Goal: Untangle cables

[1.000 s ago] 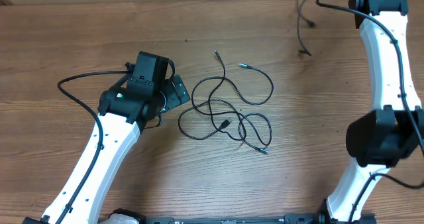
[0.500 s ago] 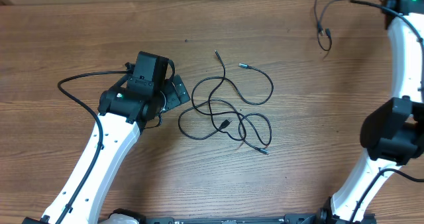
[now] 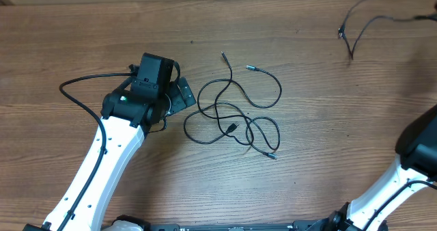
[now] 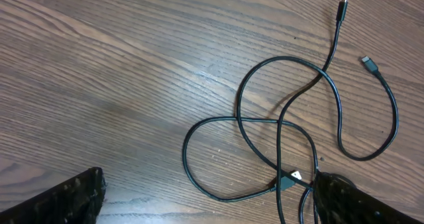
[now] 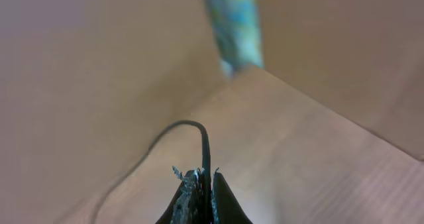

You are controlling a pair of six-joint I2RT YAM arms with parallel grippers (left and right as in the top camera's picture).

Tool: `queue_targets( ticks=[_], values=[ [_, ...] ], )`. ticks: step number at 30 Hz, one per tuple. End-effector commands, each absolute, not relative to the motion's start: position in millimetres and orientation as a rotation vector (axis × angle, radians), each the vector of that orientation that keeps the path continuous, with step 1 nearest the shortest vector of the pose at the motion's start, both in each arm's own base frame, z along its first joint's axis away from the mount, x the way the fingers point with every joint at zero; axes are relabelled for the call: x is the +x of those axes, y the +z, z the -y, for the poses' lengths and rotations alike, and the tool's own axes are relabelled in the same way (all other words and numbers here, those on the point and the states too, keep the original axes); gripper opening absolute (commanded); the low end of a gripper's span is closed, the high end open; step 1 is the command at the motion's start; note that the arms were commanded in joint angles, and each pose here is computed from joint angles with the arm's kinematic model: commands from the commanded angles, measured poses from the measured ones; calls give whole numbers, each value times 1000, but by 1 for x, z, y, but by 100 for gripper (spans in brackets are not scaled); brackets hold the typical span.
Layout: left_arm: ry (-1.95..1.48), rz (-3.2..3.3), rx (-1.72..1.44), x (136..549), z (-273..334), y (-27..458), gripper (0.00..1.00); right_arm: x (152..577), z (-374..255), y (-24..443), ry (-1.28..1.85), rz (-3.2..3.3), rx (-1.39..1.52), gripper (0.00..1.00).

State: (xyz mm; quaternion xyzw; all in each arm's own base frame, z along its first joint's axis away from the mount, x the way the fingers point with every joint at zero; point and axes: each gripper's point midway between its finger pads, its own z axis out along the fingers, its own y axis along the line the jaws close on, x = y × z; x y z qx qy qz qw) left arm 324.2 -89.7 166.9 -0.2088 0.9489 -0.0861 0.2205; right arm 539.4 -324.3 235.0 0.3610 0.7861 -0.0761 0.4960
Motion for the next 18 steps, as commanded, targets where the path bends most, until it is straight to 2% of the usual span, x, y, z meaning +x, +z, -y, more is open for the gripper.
queue_targets(
  ticks=[1,7,8,9,11,12,13,18],
  values=[
    [-222,-2593,-552,327,86,177,100,512,357,202,-223,-1927,965,4],
    [-222,-2593,-552,327,86,177,100,472,396,176,-243,-1921,1101,4],
    [-222,-2593,-552,327,86,177,100,468,401,176,-242,-1913,1112,8],
    [-222,-2593,-552,327,86,177,100,465,405,177,-237,-1906,1116,17],
    [-222,-2593,-552,327,86,177,100,462,408,177,-202,-1908,1113,74],
    [-222,-2593,-552,327,86,177,100,461,407,175,-171,-1916,1108,97],
    [-222,-2593,-552,327,86,177,100,462,405,174,-136,-1927,1100,100],
    [-222,-2593,-552,327,86,177,100,472,374,167,100,-1995,1025,100]
  ],
)
